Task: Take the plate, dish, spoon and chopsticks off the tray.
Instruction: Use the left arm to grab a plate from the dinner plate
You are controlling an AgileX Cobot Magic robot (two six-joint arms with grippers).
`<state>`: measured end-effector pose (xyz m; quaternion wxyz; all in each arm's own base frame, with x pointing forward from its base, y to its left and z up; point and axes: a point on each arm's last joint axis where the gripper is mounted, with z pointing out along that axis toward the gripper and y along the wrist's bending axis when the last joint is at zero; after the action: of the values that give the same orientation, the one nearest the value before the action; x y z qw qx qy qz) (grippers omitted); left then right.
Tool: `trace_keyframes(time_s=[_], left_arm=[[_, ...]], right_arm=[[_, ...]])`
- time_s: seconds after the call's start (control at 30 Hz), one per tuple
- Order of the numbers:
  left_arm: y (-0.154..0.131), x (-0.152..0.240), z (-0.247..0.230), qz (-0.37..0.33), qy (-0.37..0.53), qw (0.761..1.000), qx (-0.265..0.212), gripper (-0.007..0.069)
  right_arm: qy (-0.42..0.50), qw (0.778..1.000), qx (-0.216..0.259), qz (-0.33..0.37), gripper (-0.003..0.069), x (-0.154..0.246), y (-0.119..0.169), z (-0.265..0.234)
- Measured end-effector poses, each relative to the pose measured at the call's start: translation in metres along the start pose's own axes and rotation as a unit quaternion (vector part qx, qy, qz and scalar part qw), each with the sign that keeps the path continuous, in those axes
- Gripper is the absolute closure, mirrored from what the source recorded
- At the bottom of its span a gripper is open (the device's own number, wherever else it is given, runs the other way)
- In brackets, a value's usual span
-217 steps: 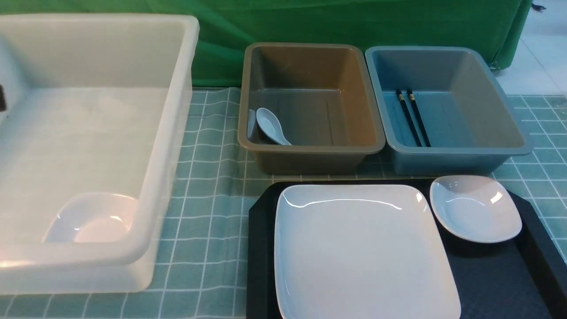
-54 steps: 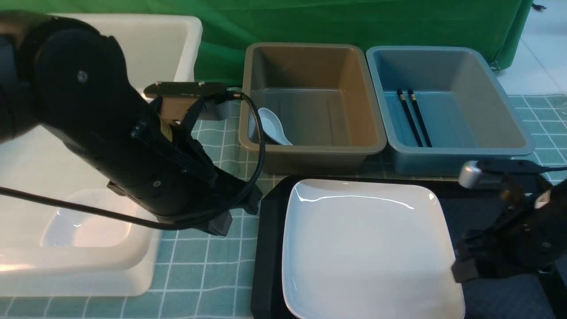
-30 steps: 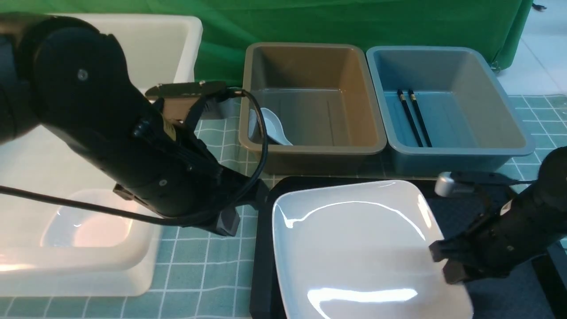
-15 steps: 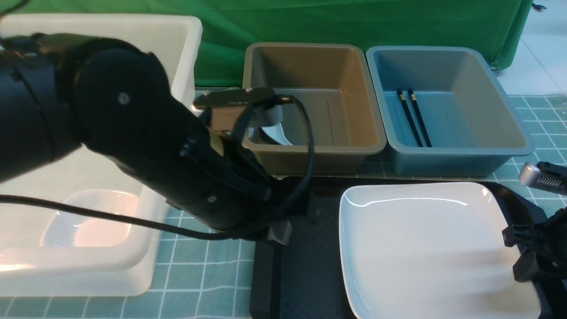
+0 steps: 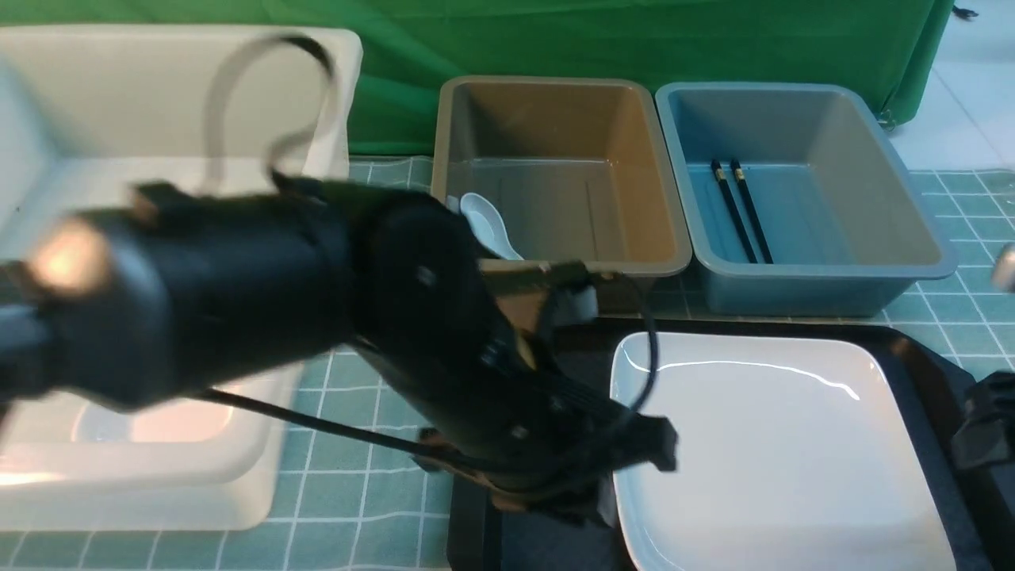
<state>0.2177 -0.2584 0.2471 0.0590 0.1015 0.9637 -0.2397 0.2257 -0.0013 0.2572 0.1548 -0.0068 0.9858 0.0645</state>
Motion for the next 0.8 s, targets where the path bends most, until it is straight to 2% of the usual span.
trace_keyframes(time_s=[0.23,0.27,0.33,0.4,0.5,0.6,0.8], left_arm=[[0.008,-0.007,0.065,-0.088,0.035,0.995,-0.007,0.0179],[0.009,-0.007,0.066,-0.088,0.035,0.995,-0.008,0.017],[0.011,-0.009,0.078,-0.105,0.032,0.994,-0.004,0.0093],[0.011,-0.011,0.084,-0.114,0.03,0.993,0.002,0.005],[0.008,-0.011,0.086,-0.111,0.021,0.994,0.013,0.0027],[0.003,-0.01,0.088,-0.102,0.011,0.994,0.019,0.0037],[0.002,-0.008,0.101,-0.106,0.01,0.994,0.019,0.0109]], right_arm=[[-0.091,0.996,0.006,-0.004,0.0206,0.016,0.008,-0.046],[-0.092,0.996,0.006,-0.005,0.0206,0.016,0.008,-0.046],[-0.096,0.995,0.006,-0.005,0.0207,0.017,0.008,-0.048],[-0.096,0.995,0.007,-0.005,0.0207,0.017,0.008,-0.048],[-0.096,0.995,0.007,-0.005,0.0208,0.017,0.008,-0.048],[-0.097,0.995,0.007,-0.005,0.0208,0.017,0.008,-0.048],[-0.101,0.995,0.007,-0.004,0.0208,0.016,0.008,-0.049]])
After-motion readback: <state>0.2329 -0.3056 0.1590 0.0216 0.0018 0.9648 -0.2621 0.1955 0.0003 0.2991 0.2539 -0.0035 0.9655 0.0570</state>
